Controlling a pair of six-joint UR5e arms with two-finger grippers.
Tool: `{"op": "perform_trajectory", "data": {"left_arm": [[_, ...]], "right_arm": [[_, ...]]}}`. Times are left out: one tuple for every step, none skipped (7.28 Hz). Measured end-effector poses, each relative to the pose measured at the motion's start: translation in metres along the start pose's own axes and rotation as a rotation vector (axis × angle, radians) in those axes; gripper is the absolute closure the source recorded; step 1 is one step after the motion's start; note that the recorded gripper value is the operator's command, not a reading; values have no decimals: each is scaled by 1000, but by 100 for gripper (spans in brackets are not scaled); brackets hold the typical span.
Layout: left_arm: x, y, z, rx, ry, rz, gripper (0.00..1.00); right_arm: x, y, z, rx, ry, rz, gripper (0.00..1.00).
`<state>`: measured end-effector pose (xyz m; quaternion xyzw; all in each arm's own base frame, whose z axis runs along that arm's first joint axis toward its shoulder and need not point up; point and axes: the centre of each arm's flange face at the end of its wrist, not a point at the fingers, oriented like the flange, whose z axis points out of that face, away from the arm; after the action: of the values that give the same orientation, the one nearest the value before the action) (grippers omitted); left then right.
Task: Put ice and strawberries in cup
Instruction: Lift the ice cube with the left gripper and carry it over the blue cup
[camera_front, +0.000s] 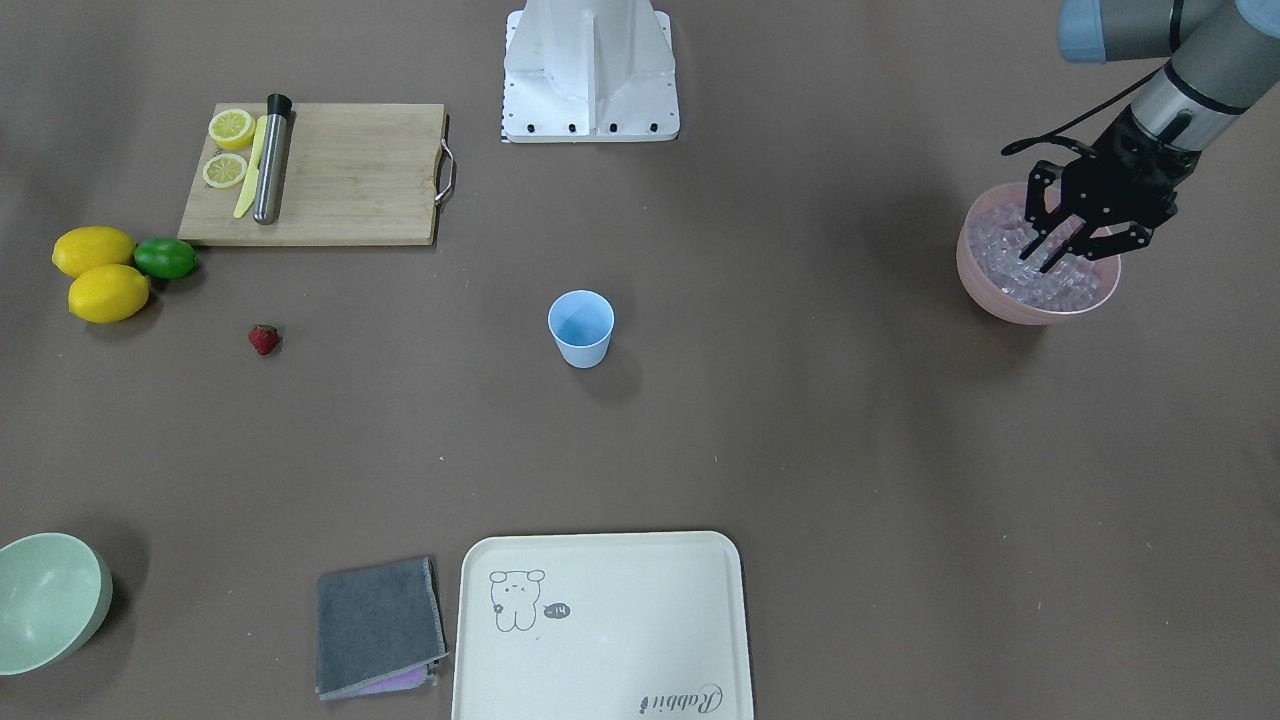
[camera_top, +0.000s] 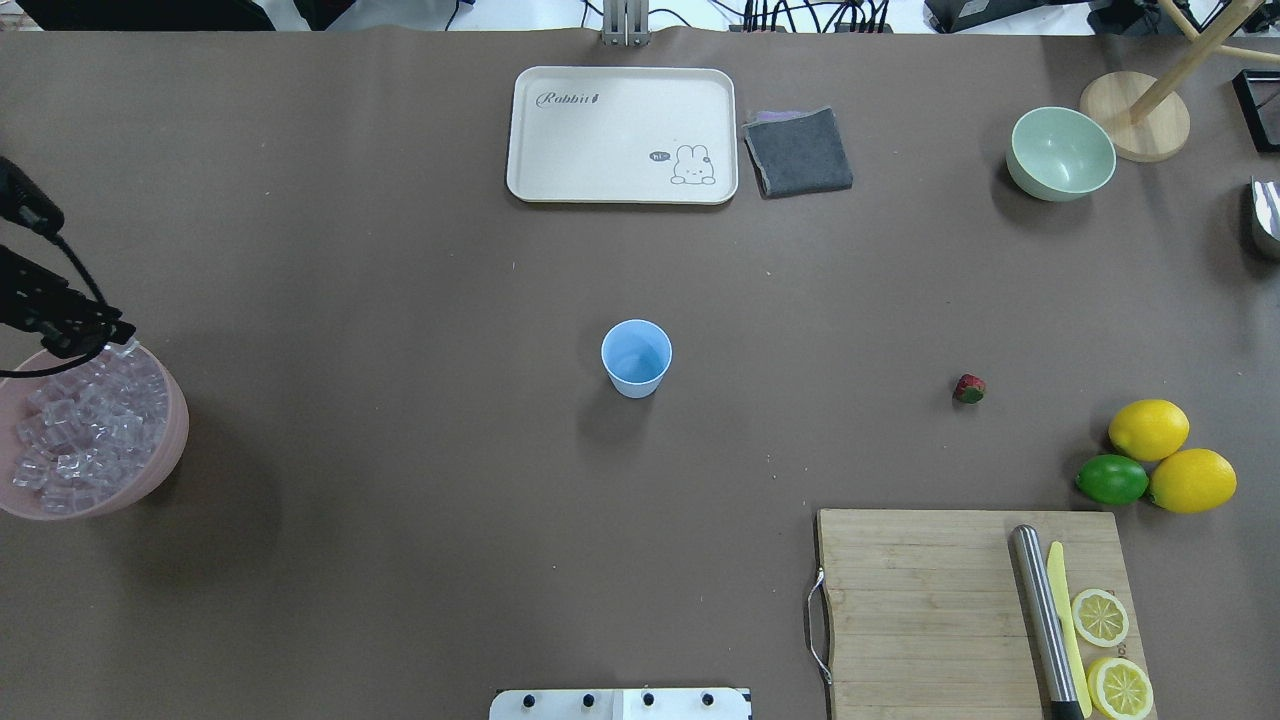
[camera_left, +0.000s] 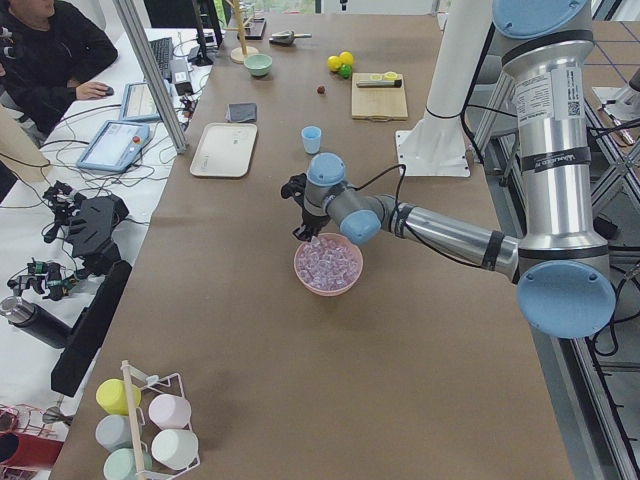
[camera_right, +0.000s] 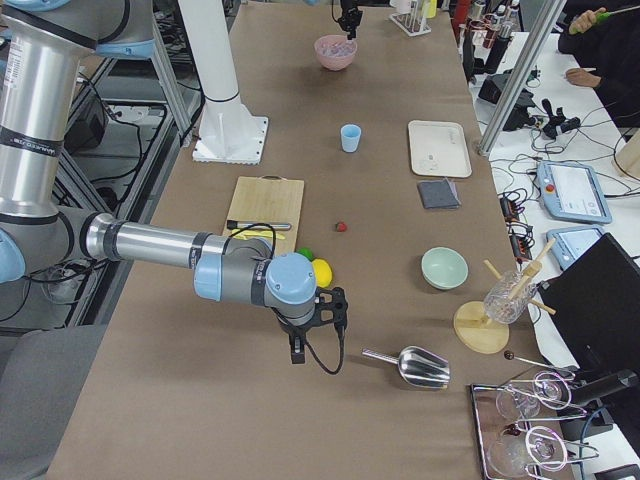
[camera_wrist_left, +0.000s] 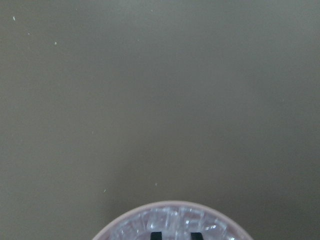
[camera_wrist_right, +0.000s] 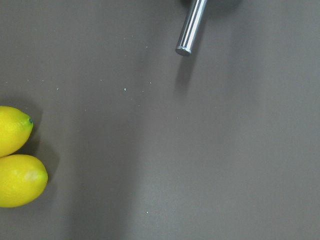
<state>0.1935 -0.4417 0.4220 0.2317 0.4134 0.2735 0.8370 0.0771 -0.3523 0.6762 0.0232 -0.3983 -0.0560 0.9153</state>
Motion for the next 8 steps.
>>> {"op": "perform_trajectory", "data": {"left_arm": [[20,-28,5,8,23,-39,100],[47,-60,11,10,50,-81,100],[82,-100,14,9,67,-126,100],[121,-134,19,3,66,-162,100],[163,-162,30,-4,57,-194,100],[203,-189,43,-4,50,-230,100],[236,-212,53,5,44,-260,100],[264,-233,63,16,38,-287,100]], "right_arm": [[0,-1,0,1,-2,-1,0],[-1,-1,0,1,-2,-1,0],[0,-1,0,1,-2,-1,0],[0,-1,0,1,-3,-2,0],[0,0,1,-1,-3,-1,0],[1,0,1,-2,-3,-1,0],[2,0,2,-3,-4,0,0],[2,-1,2,-3,-4,-1,0]]}}
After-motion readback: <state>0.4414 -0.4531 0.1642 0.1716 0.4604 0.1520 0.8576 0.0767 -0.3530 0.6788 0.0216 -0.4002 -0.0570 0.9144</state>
